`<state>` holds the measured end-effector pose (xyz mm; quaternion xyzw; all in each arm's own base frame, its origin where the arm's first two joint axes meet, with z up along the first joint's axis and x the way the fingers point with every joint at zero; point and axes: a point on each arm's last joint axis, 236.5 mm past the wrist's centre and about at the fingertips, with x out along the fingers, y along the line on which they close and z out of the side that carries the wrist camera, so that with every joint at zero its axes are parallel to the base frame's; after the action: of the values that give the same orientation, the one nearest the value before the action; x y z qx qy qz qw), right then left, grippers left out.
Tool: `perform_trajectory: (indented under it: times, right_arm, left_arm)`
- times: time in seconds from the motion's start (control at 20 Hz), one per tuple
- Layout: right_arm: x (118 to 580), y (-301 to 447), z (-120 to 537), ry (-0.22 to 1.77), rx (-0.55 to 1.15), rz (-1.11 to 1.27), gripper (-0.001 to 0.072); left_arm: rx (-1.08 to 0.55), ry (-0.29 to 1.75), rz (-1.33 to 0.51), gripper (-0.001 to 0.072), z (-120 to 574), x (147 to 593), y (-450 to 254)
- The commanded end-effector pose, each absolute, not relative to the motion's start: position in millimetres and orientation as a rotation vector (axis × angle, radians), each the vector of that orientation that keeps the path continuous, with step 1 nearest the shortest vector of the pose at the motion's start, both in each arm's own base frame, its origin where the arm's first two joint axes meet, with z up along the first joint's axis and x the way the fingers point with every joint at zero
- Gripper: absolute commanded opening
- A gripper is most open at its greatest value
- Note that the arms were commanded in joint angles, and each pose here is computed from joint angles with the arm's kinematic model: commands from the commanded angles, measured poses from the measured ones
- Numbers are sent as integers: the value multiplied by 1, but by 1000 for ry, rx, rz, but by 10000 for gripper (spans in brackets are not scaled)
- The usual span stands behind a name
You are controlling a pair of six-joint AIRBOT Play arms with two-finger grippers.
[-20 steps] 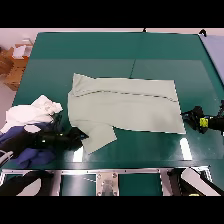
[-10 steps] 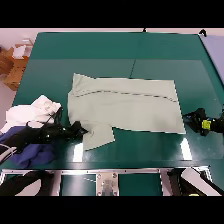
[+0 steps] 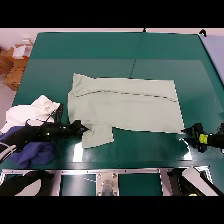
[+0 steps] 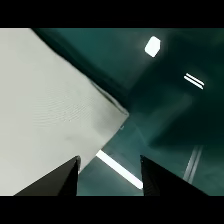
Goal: Fold the shirts.
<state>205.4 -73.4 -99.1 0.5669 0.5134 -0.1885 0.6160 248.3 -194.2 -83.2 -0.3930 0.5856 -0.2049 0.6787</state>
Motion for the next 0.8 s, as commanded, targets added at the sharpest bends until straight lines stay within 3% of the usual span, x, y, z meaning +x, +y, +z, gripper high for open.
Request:
perform_trajectory:
  times: [0.0, 0.45, 0.55, 0.65, 0.75]
  right_arm:
    - [221, -66, -124, 1140, 1364, -434, 446]
    - [232, -62, -132, 1163, 1314, -374, 415]
    - [227, -65, -130, 1194, 1280, -363, 347]
    - [227, -75, -125, 1170, 1307, -375, 344]
    - [222, -81, -122, 1156, 1343, -388, 79]
  left_arm:
    - [-880, 1301, -459, 28, -83, 251, -194]
    - [-881, 1304, -463, 27, -82, 251, -194]
    - [-880, 1306, -469, 28, -82, 250, -195]
    - [-877, 1304, -472, 27, -82, 250, -195]
    - [-869, 1300, -477, 27, -82, 250, -195]
